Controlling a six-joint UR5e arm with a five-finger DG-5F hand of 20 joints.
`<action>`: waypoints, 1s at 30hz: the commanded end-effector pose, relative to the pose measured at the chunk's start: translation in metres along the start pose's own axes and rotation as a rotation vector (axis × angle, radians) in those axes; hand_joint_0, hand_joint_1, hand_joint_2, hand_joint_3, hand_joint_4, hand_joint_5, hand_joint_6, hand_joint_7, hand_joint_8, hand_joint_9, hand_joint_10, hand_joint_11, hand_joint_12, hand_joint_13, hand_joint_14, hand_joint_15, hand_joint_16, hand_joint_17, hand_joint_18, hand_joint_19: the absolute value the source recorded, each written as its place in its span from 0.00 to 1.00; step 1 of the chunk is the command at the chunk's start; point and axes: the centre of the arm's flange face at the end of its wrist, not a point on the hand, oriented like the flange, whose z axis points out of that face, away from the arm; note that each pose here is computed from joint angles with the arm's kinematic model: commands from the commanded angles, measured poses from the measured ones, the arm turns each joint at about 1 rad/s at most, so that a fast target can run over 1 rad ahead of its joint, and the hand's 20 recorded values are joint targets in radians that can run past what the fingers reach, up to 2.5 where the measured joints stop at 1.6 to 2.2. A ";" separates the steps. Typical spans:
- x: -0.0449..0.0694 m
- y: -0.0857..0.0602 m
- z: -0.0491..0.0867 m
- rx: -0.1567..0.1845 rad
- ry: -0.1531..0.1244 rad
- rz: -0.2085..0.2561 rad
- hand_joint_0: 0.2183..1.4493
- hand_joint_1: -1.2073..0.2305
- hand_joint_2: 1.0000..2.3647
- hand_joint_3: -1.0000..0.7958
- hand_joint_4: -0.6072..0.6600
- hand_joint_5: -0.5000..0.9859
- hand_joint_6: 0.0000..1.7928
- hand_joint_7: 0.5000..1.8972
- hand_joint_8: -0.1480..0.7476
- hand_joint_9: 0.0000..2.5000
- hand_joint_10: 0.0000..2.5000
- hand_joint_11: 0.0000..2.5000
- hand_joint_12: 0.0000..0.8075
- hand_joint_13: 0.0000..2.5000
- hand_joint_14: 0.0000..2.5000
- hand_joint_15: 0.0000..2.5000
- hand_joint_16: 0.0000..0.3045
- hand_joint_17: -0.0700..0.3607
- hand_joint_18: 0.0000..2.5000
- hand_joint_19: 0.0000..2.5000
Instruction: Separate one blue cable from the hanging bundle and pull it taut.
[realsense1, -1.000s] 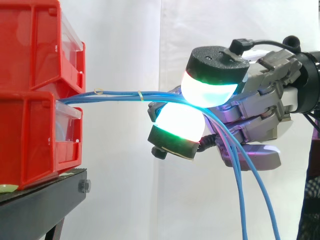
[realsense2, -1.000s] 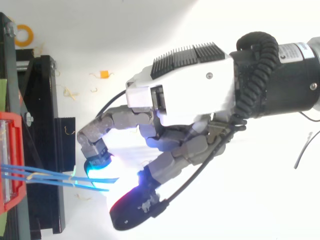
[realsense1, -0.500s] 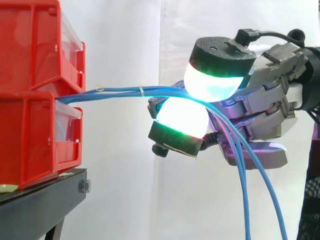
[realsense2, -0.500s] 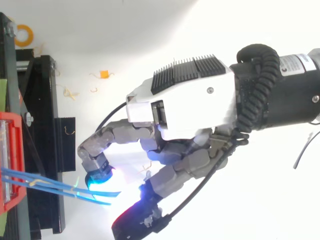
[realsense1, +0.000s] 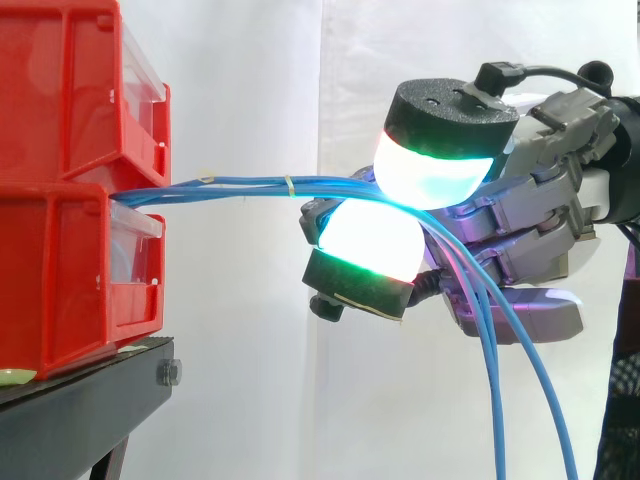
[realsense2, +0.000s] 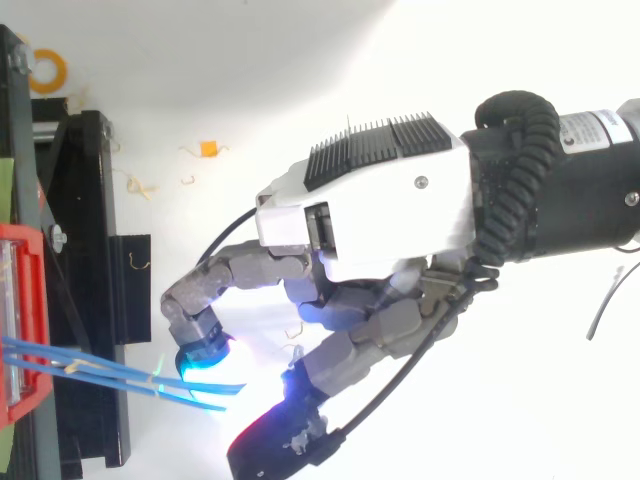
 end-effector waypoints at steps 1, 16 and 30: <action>0.001 -0.001 0.000 0.004 0.002 0.001 0.40 0.30 0.01 0.45 0.51 0.43 0.28 0.59 0.38 0.85 0.70 0.65 0.39 0.69 0.67 0.47 0.12 0.36 0.59 0.40; 0.000 -0.001 -0.001 0.005 0.000 0.001 0.35 0.31 0.00 0.28 0.54 0.43 0.28 0.61 0.36 0.85 0.73 0.65 0.38 0.68 0.70 0.47 0.12 0.35 0.60 0.42; -0.001 -0.001 -0.001 0.005 -0.001 0.001 0.31 0.49 0.00 0.28 0.56 0.43 0.28 0.61 0.34 0.86 0.72 0.66 0.38 0.68 0.72 0.46 0.12 0.36 0.60 0.41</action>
